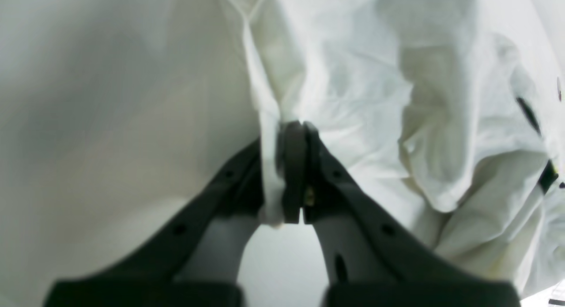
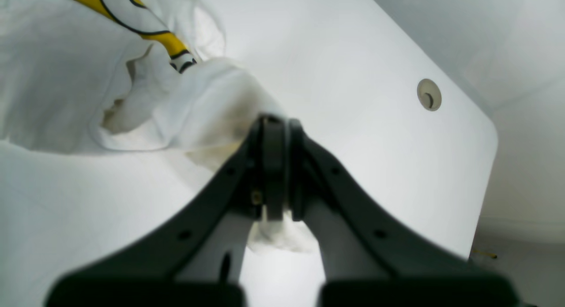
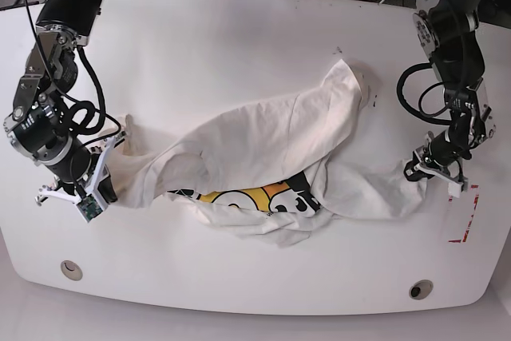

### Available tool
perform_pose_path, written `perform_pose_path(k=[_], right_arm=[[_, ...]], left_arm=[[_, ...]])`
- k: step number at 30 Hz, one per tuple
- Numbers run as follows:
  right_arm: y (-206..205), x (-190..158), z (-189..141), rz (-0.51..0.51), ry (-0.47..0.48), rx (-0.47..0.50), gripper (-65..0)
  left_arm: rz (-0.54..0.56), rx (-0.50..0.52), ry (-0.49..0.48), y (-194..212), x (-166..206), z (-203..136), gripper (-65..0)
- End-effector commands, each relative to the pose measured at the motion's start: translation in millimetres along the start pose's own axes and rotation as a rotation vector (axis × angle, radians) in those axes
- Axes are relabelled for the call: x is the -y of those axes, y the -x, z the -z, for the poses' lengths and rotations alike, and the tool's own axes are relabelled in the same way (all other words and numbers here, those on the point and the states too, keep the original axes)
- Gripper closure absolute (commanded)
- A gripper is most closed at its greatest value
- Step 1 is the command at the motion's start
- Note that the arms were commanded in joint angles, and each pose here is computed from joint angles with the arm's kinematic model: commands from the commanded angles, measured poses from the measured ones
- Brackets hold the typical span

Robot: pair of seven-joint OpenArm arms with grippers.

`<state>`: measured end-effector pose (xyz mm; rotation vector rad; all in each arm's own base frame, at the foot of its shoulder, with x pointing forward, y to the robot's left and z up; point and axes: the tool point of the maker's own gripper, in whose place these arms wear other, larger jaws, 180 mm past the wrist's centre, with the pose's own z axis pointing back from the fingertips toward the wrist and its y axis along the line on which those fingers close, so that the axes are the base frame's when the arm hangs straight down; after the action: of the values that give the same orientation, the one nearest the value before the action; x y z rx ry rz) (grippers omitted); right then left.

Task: Layout the t-shirt on the table in an organized manner, then fold the t-shirt properly
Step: 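Lift the shirt high with both grippers, stretching it between them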

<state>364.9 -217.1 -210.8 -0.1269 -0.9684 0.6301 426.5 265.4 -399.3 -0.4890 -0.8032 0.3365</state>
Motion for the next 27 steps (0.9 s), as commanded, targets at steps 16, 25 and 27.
perform_pose_path(k=[16,25,27], right_arm=[[-94.1,97.2,-40.5,-0.004,0.224,0.236,0.0],[-147.4,145.6,-45.1,0.010,0.245,0.296,0.0],[-157.7,161.1,-47.8,0.011,0.253,0.296,0.0]], left_arm=[[0.520,0.422,0.059,-204.1,119.3,-133.3,0.0],[0.799,0.595,0.065,-268.8,195.0,-202.3,0.0],[0.818,0.646,0.063,-290.2,212.1,-224.2,0.0]])
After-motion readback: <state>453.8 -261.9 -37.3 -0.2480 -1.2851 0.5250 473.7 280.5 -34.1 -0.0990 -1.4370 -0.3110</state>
